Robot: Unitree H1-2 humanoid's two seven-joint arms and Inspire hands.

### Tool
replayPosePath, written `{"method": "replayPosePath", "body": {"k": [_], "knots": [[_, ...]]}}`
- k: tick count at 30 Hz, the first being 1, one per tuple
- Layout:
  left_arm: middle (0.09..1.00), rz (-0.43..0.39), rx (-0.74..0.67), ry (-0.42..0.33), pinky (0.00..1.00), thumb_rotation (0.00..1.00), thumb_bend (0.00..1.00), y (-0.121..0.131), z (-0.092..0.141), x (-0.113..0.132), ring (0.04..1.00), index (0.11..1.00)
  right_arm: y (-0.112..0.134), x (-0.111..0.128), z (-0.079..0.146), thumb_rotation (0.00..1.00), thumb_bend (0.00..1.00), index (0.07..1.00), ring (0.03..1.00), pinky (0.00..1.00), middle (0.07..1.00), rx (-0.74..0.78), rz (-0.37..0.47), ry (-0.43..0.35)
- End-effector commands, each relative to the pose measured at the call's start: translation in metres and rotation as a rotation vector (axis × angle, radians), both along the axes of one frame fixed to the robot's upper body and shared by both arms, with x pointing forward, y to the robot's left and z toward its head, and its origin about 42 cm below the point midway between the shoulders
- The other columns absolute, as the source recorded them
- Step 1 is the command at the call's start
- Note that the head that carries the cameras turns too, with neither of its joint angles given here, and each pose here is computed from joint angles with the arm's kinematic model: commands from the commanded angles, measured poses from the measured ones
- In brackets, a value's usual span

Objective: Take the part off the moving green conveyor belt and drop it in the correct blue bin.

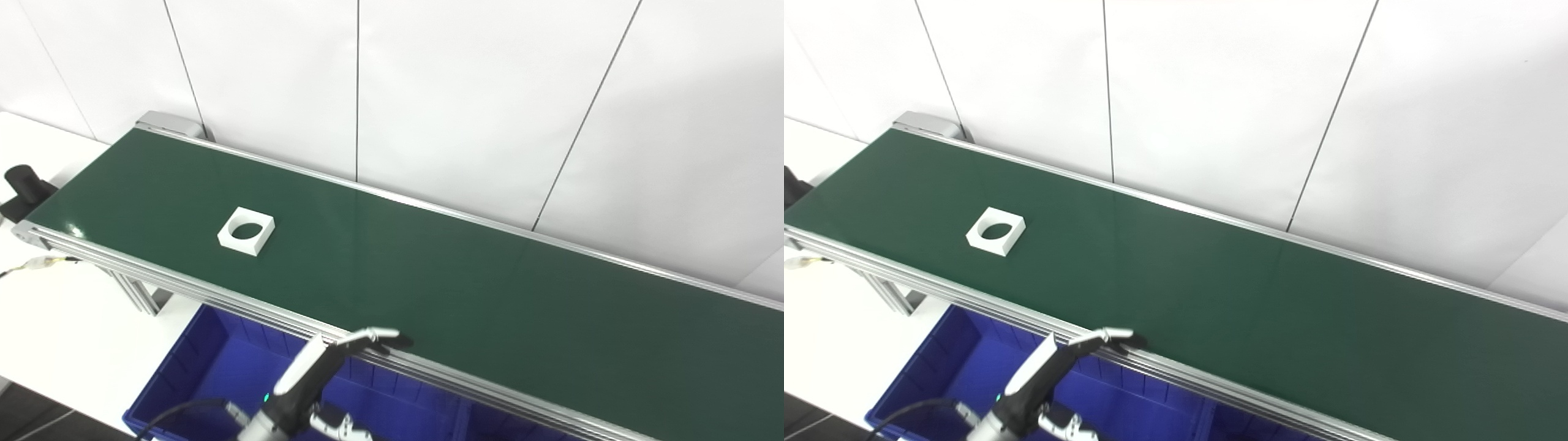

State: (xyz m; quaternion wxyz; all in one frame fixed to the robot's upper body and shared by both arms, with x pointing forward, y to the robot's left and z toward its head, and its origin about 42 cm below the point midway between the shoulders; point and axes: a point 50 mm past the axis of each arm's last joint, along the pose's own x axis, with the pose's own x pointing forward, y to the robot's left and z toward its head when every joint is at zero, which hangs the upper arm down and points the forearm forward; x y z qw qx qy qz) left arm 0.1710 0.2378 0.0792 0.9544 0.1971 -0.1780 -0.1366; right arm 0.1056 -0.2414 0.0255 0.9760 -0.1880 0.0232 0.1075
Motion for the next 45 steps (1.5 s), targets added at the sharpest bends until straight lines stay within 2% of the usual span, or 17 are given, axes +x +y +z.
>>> {"method": "replayPosePath", "body": {"k": [1, 7, 10, 14, 18, 23, 27, 30, 32, 39, 45], "knots": [[0.81, -0.045, -0.016, -0.071, 0.71, 0.37, 0.99, 0.001, 0.02, 0.014, 0.776, 0.769, -0.002, 0.004, 0.009, 0.31, 0.82, 0.964, 0.85, 0.75, 0.898, 0.029, 0.006, -0.077], [0.851, -0.089, 0.022, -0.152, 0.75, 0.36, 0.96, 0.006, 0.049, 0.038, 0.814, 0.795, -0.003, 0.002, 0.013, 0.34, 0.83, 0.954, 0.857, 0.73, 0.906, 0.028, 0.006, -0.082], [0.854, -0.075, 0.066, -0.173, 0.77, 0.36, 0.94, 0.014, 0.062, 0.048, 0.82, 0.803, -0.004, 0.002, 0.014, 0.35, 0.82, 0.952, 0.869, 0.77, 0.911, 0.018, 0.012, -0.086], [0.856, -0.04, 0.116, -0.185, 0.79, 0.38, 0.91, 0.022, 0.072, 0.059, 0.834, 0.813, -0.005, 0.003, 0.014, 0.37, 0.82, 0.945, 0.832, 0.73, 0.878, 0.001, 0.008, -0.096], [0.854, -0.004, 0.168, -0.181, 0.79, 0.41, 0.86, 0.031, 0.08, 0.071, 0.831, 0.82, -0.004, 0.005, 0.013, 0.37, 0.83, 0.939, 0.844, 0.76, 0.873, -0.007, 0.004, -0.1], [0.876, 0.016, 0.262, -0.15, 0.81, 0.42, 0.83, 0.048, 0.096, 0.09, 0.851, 0.843, -0.002, 0.007, 0.013, 0.36, 0.82, 0.937, 0.849, 0.77, 0.882, -0.012, 0.007, -0.109], [0.888, 0.042, 0.37, -0.122, 0.81, 0.48, 0.82, 0.063, 0.109, 0.105, 0.858, 0.857, -0.001, 0.008, 0.012, 0.37, 0.81, 0.937, 0.853, 0.78, 0.885, -0.008, 0.004, -0.111], [0.888, 0.061, 0.417, -0.094, 0.8, 0.48, 0.82, 0.077, 0.114, 0.116, 0.862, 0.851, -0.001, 0.009, 0.01, 0.37, 0.81, 0.932, 0.835, 0.72, 0.883, -0.001, -0.002, -0.108], [0.899, 0.071, 0.442, -0.076, 0.82, 0.48, 0.83, 0.085, 0.115, 0.124, 0.881, 0.857, -0.002, 0.01, 0.01, 0.36, 0.81, 0.933, 0.849, 0.75, 0.887, -0.001, -0.001, -0.107], [0.896, 0.112, 0.543, -0.028, 0.8, 0.42, 0.83, 0.104, 0.112, 0.15, 0.882, 0.855, -0.005, 0.012, 0.011, 0.35, 0.81, 0.921, 0.815, 0.7, 0.866, -0.001, -0.001, -0.112], [0.891, 0.151, 0.64, 0.025, 0.78, 0.39, 0.84, 0.121, 0.103, 0.172, 0.864, 0.855, -0.006, 0.014, 0.01, 0.37, 0.8, 0.919, 0.814, 0.7, 0.864, -0.023, 0.002, -0.124]]}}
